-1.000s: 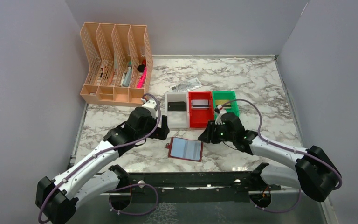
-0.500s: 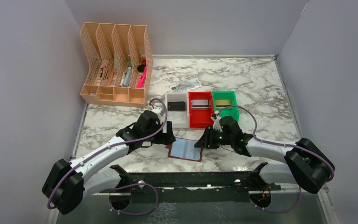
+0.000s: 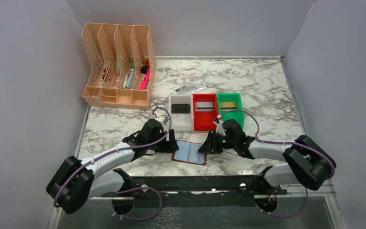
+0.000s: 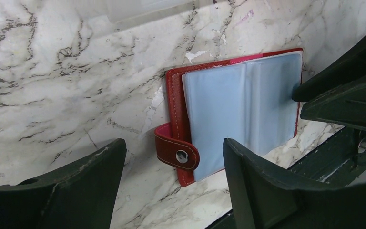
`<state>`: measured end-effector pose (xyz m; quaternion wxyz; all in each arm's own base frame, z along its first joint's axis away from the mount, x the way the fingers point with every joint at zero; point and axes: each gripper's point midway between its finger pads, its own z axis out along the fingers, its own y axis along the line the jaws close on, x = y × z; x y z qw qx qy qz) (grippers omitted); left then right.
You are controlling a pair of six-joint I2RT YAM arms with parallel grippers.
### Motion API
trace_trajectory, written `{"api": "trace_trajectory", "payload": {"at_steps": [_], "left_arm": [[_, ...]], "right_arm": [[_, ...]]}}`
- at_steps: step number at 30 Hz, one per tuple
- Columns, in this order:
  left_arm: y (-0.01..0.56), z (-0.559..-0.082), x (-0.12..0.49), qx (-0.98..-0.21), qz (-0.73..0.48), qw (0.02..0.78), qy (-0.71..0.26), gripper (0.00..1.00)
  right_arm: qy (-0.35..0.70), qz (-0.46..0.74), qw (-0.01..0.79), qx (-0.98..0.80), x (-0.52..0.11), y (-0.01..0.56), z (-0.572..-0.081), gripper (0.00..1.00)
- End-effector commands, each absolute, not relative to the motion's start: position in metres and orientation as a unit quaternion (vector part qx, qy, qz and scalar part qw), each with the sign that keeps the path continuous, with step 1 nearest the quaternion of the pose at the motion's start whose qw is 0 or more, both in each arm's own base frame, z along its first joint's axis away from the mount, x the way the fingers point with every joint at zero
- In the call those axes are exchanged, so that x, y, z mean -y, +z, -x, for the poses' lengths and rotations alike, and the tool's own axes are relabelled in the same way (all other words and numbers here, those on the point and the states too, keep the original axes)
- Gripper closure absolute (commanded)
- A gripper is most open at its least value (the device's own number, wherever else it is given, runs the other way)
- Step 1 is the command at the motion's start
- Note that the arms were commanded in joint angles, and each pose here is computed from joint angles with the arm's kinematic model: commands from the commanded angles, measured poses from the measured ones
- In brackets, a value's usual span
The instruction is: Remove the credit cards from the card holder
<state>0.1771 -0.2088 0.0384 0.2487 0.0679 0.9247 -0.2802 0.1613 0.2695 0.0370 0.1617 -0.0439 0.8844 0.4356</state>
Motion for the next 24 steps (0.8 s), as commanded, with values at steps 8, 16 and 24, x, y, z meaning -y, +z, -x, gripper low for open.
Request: {"api": "trace_trajectory", "payload": {"at_steps": [8,16,24], "left_arm": [[0.03,-0.168,0.214,-0.922,-0.076,0.228,-0.302,0.36],[0.037,-0.167,0.218,-0.917,-0.083,0.23,-0.314,0.49],[0.038,-0.165,0.222,-0.915,-0.098,0.222,-0.322,0.58]], "right_arm": [[0.461,0.054,0.159,-0.871,-0.278,0.052,-0.159,0.64],[0.403,0.031,0.159,-0.901,-0.264,0.034,-0.164,0.64],[0.405,0.039,0.138,-0.903,-0.266,0.024,-0.159,0.65]]}}
